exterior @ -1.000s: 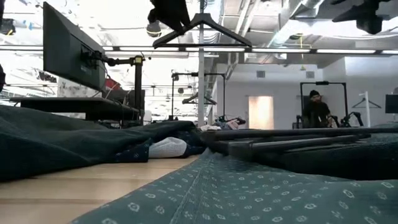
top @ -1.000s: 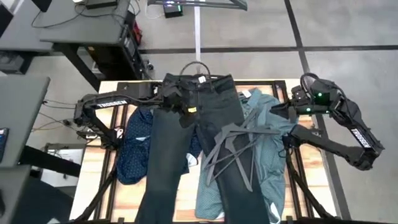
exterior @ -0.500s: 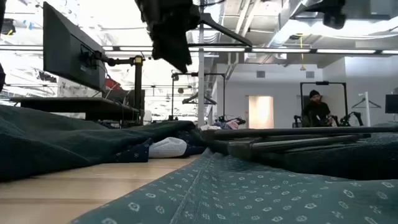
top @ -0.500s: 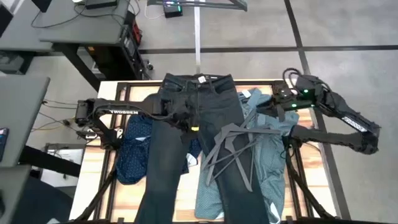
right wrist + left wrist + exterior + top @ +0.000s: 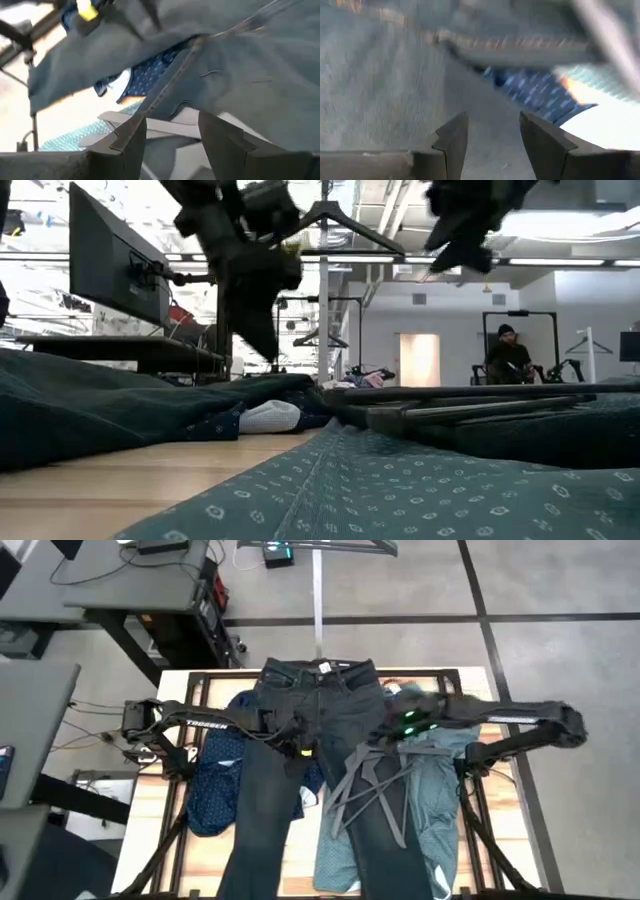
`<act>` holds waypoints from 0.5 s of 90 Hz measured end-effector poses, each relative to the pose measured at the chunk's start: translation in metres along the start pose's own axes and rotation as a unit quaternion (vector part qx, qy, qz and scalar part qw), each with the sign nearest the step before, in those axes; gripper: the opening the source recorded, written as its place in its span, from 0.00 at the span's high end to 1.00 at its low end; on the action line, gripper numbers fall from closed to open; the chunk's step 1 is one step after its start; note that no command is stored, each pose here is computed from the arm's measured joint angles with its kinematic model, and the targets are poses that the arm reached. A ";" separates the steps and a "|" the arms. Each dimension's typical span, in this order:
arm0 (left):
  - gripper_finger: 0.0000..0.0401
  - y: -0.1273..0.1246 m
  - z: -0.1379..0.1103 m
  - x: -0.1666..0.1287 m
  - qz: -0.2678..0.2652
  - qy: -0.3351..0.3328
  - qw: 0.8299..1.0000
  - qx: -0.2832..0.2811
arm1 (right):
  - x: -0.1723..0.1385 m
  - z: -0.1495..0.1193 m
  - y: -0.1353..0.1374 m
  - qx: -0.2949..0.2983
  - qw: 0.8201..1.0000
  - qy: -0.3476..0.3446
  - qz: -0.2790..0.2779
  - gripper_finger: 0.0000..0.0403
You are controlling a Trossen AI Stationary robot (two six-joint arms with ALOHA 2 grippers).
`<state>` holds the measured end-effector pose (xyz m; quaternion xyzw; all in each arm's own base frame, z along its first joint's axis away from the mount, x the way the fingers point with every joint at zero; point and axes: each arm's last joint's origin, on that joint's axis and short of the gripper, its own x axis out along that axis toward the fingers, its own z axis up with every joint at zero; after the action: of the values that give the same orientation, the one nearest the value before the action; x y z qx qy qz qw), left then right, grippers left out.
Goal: Hang clothes
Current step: Hang the black pants on the rack
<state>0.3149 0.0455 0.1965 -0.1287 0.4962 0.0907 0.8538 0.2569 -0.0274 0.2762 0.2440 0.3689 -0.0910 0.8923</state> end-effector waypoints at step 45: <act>0.60 0.010 -0.039 0.028 -0.026 0.002 1.000 0.005 | 0.153 -0.025 0.019 -0.080 0.985 0.152 -0.025 0.61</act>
<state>0.2935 0.0436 0.1517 -0.1370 0.4947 0.0659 0.8557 0.3570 0.0047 0.1608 0.1735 0.5127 -0.0456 0.8396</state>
